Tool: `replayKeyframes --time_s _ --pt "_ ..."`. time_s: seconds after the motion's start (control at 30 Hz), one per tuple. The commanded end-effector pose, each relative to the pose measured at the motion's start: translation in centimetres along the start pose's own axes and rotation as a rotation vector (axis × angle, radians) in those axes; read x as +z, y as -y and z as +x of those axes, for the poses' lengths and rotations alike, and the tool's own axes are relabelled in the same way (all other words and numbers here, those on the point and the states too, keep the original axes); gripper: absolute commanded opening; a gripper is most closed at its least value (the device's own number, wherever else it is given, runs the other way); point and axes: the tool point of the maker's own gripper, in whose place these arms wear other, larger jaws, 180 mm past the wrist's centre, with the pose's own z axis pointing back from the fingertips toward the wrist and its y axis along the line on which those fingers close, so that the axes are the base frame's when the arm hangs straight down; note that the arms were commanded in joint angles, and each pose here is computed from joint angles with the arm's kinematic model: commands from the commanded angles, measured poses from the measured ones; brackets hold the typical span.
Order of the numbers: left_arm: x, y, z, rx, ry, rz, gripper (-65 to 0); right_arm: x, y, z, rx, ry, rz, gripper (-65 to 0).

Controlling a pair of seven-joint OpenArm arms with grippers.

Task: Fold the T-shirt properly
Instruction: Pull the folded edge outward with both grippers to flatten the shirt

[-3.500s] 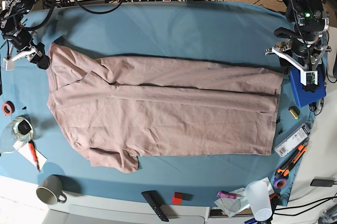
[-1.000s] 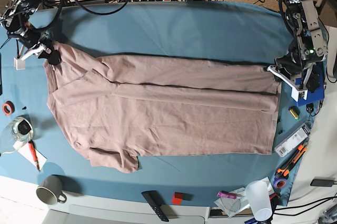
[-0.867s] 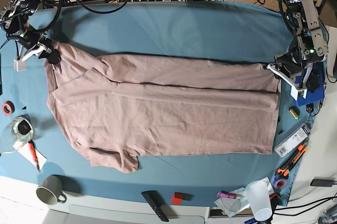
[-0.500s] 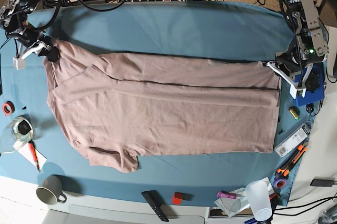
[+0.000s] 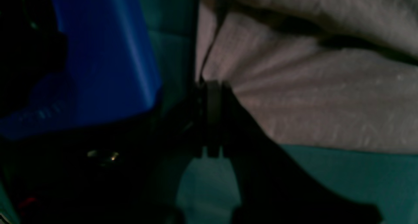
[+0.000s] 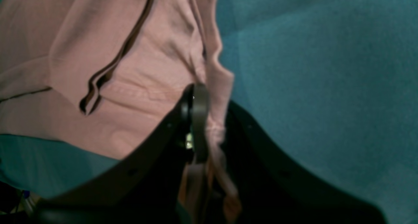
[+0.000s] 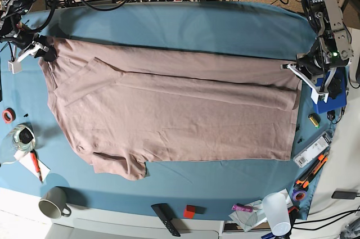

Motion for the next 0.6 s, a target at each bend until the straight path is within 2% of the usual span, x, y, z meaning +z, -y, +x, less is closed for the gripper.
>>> replayKeyframes --time_s 0.0,0.23,0.57 --pt "0.5 -1.6 -0.2 -0.018 -0.028 0.06 -65.0 1.2 0.9 1.4 0.034 0.008 -0.046 -65.0" --pt "2.2 -4.0 -1.3 -0.028 -0.026 0.119 -65.0 2.5 1.8 2.1 0.06 -0.023 -0.079 -65.0" --pt "4.0 -3.7 -3.0 -0.083 -0.017 0.125 -65.0 3.0 1.2 3.1 0.063 0.011 -0.042 -65.0"
